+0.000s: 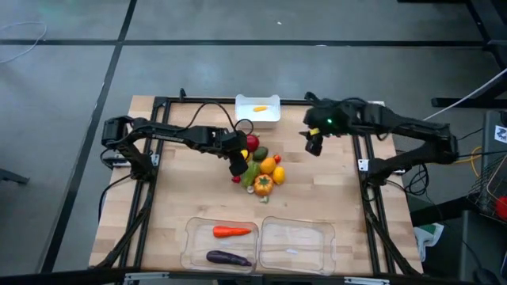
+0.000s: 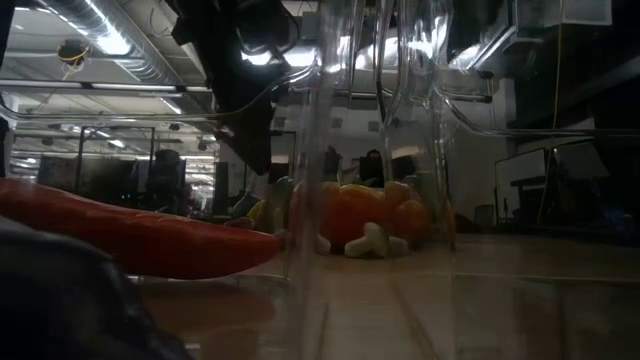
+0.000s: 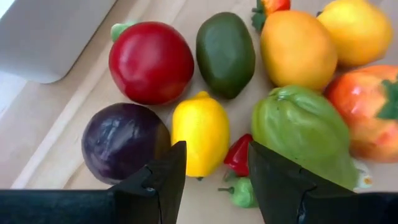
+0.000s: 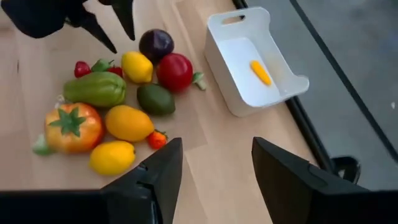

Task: Sort produce into baskets
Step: Put the left yellow lemon into the right transparent bin

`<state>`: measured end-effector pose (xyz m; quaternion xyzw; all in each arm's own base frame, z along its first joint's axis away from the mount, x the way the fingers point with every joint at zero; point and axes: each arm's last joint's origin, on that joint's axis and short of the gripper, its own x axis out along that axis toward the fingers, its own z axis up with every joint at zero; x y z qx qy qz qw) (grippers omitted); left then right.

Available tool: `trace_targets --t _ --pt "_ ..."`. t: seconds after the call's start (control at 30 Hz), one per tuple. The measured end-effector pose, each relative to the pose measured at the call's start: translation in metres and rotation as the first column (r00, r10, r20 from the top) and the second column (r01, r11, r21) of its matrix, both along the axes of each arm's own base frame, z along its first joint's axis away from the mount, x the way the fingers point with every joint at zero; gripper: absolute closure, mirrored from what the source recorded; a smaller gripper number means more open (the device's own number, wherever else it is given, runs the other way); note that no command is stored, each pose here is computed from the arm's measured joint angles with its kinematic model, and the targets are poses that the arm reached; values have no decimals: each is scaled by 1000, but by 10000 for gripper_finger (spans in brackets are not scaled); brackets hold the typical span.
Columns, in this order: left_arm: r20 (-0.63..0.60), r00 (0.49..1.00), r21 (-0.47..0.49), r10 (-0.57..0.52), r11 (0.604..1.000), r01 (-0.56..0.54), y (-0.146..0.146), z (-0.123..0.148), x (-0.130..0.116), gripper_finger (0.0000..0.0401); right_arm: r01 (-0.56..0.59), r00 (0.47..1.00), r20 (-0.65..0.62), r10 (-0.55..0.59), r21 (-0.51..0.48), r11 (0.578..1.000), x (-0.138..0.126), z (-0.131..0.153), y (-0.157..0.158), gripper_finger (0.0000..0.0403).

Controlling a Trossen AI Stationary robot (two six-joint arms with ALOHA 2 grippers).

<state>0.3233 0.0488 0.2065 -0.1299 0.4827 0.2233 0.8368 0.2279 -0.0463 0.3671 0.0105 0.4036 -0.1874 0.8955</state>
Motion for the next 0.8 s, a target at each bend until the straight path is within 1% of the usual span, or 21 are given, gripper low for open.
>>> trace_targets --t 0.07,0.2,0.3,0.4,0.57,0.7,0.8 --pt "-14 1000 5 -10 1000 10 0 -4 2 235 29 999 31 -29 14 999 -10 -9 2 210" --pt "-49 999 -5 4 1000 -5 1 -16 5 235 68 994 82 -72 48 997 -25 -26 4 210" --pt "-75 997 -9 5 1000 -6 2 -24 7 235 77 992 95 -82 60 995 -29 -38 5 210" --pt "-93 996 -10 8 1000 -9 3 -30 8 235 67 994 78 -73 74 995 -30 -48 6 210" --pt "-86 996 -16 32 999 -34 5 -30 8 235 62 995 68 -68 79 995 -30 -55 6 210" --pt "-98 995 0 -4 1000 4 5 -30 8 234 61 995 76 -67 79 995 -29 -55 5 210" --pt "-100 995 2 -11 1000 11 5 -30 8 219 61 995 78 -67 78 995 -29 -55 5 210"
